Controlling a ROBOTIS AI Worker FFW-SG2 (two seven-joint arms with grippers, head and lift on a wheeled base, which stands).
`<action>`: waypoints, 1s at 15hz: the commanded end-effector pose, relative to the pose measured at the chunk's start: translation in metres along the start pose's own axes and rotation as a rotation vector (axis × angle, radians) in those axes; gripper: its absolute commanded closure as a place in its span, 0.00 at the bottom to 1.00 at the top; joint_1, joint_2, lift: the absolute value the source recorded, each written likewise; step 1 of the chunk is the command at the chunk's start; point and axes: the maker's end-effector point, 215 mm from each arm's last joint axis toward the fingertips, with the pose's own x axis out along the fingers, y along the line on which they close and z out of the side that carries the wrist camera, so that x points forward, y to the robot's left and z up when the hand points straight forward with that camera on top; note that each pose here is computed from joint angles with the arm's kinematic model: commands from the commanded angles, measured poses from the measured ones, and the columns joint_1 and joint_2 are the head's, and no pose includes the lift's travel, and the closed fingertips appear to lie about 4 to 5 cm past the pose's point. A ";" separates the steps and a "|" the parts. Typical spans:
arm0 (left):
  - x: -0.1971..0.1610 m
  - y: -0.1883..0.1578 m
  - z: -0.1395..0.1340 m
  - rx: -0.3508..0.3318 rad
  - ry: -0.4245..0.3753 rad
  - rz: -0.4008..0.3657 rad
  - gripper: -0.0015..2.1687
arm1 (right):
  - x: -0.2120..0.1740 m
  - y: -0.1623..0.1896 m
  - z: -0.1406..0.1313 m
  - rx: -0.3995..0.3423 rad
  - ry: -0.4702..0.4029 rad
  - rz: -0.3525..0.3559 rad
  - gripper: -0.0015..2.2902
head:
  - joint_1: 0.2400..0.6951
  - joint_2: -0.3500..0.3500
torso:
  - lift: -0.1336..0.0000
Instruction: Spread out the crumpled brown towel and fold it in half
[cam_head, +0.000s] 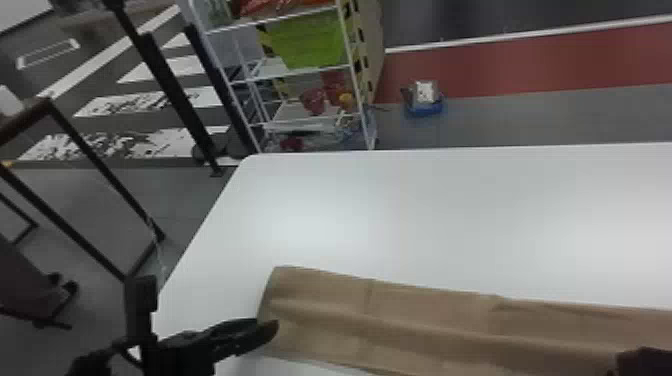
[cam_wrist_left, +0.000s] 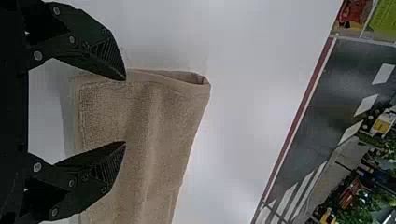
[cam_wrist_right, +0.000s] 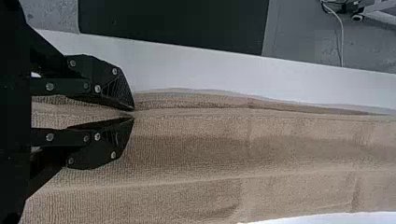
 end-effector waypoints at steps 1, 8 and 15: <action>0.000 0.000 -0.001 -0.002 0.000 0.001 0.22 | -0.001 -0.001 0.002 0.001 -0.006 0.003 0.41 | 1.00 1.00 | 0.07; -0.001 -0.002 0.001 0.002 -0.001 -0.002 0.22 | -0.013 -0.005 -0.001 0.033 -0.006 -0.018 0.41 | 1.00 1.00 | 0.07; -0.001 -0.002 0.000 0.000 0.000 -0.005 0.22 | -0.014 -0.010 -0.006 0.059 0.000 -0.024 0.53 | 1.00 1.00 | 0.07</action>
